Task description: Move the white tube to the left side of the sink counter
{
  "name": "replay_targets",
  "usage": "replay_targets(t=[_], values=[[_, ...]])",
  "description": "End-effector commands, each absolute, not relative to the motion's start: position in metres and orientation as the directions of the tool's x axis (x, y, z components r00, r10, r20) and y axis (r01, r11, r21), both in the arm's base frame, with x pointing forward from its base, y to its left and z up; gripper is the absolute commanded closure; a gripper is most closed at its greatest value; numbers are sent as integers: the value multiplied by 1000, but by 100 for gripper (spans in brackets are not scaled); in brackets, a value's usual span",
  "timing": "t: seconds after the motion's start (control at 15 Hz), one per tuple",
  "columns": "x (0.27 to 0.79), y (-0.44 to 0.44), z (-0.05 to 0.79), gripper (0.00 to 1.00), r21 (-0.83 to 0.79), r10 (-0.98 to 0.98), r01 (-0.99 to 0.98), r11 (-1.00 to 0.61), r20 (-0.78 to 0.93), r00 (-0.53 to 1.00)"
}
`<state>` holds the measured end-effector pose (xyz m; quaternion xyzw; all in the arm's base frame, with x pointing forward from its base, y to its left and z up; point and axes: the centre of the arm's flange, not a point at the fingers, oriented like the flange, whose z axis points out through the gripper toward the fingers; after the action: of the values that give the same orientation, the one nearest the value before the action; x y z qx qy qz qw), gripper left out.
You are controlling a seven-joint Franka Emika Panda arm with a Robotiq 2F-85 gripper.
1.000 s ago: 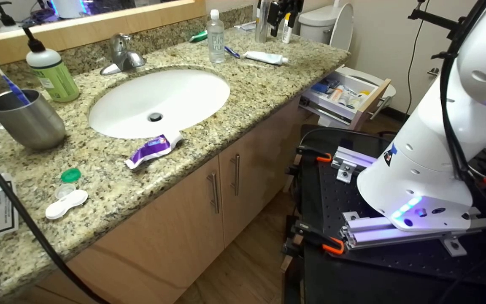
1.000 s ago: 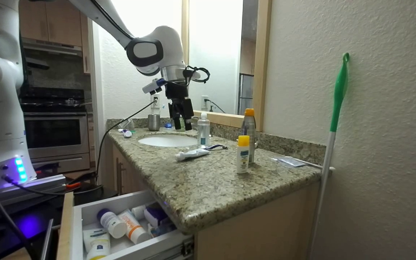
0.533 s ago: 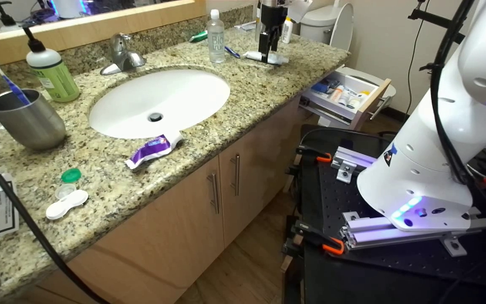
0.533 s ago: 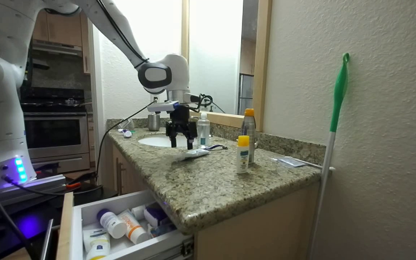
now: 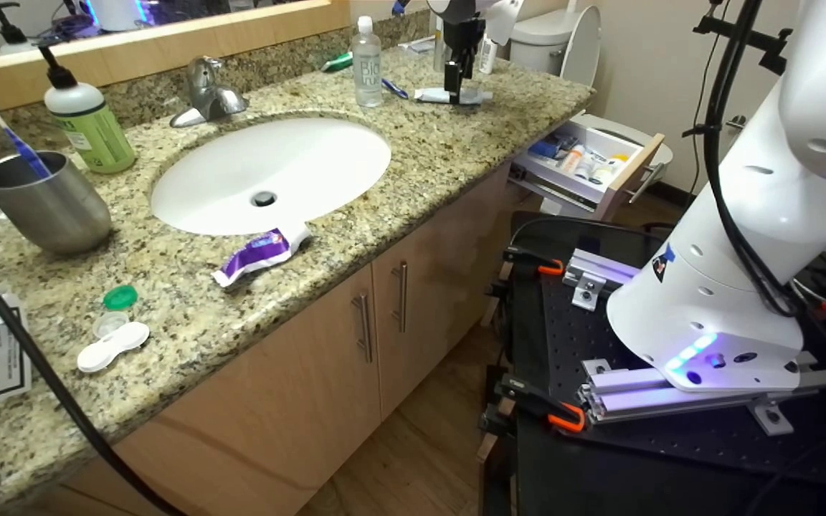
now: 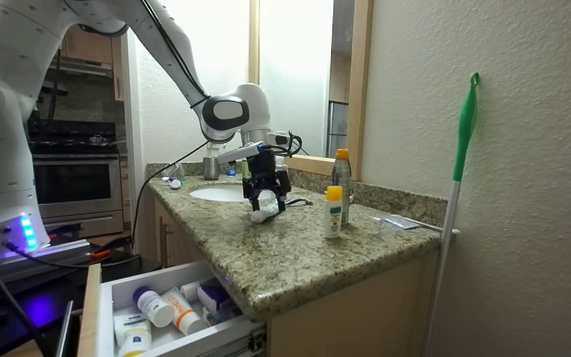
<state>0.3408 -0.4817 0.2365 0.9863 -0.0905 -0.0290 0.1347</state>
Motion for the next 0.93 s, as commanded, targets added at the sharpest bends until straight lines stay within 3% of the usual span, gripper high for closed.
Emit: replay_targets(t=[0.0,0.07,0.13,0.2,0.67,0.73,0.87], values=[[346,-475,220,0,202,-195,-185,-962,-35,980],[348,-473,216,0,201,-190,-181,-963,-28,981],[349,-473,213,9,209,-183,-175,-962,-20,983],[348,-474,213,26,218,-178,-169,-961,-18,984],[349,-474,211,74,209,-150,-146,-967,-3,989],[350,-473,212,80,198,-150,-145,-969,-8,989],[358,-459,216,81,164,-147,-142,-976,-17,989]])
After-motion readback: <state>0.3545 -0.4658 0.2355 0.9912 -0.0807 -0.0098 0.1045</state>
